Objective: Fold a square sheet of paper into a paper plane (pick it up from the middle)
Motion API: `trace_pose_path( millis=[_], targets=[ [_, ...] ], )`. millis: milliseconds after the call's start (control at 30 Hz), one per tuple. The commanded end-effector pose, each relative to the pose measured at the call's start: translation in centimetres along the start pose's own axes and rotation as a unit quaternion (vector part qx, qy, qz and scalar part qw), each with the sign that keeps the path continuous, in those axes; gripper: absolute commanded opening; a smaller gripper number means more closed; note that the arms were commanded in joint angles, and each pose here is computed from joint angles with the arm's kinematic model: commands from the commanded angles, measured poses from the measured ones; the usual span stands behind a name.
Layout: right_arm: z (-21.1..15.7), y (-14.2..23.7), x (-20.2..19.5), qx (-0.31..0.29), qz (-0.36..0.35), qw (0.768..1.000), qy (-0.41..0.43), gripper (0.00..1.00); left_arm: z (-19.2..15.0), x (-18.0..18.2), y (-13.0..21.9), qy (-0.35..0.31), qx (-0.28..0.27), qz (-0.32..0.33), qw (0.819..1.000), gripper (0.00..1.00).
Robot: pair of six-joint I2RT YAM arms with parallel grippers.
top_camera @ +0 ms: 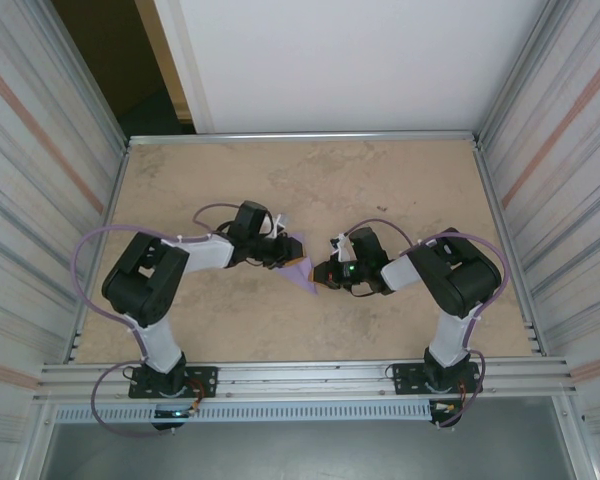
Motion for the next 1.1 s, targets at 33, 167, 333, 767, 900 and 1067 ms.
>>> trace_pose_path(
  millis=[33, 167, 333, 767, 900, 1067],
  targets=[
    [-0.8, -0.3, -2.6, 0.015, -0.049, 0.997, -0.051, 0.02, 0.5, -0.2, -0.6, -0.019, 0.005, -0.01, 1.0, 0.21],
    [-0.8, -0.3, -2.5, 0.015, -0.048, 0.997, -0.051, 0.02, 0.8, 0.2, -1.0, -0.014, 0.006, -0.003, 1.0, 0.19],
    [-0.8, -0.3, -2.6, 0.016, -0.05, 0.997, -0.053, 0.03, 1.1, 0.4, -1.3, -0.009, 0.003, 0.0, 1.0, 0.18],
    [-0.8, 0.1, -2.2, 0.013, -0.053, 0.997, -0.047, 0.12, 1.3, 1.4, -1.9, 0.012, 0.008, 0.03, 0.999, 0.15],
    [-0.6, 0.5, -1.1, 0.01, -0.038, 0.999, -0.031, 0.17, 1.4, 1.5, -1.9, 0.015, 0.008, 0.036, 0.999, 0.15],
    [-0.4, 1.5, 0.4, 0.001, -0.03, 0.999, -0.01, 0.23, 1.5, 1.6, -2.0, 0.019, 0.01, 0.041, 0.999, 0.15]
  ],
)
Point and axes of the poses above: each hand's point on the last joint's axis, 136 mm out from that joint toward the fingers, its own y axis back along the fingers, its own x axis along the line the jaws close on, z = x × y, the point moved 7 cm from there along y, back along the fingers, and after that the axes turned 2 degrees about -y, right-handed, at the moved point
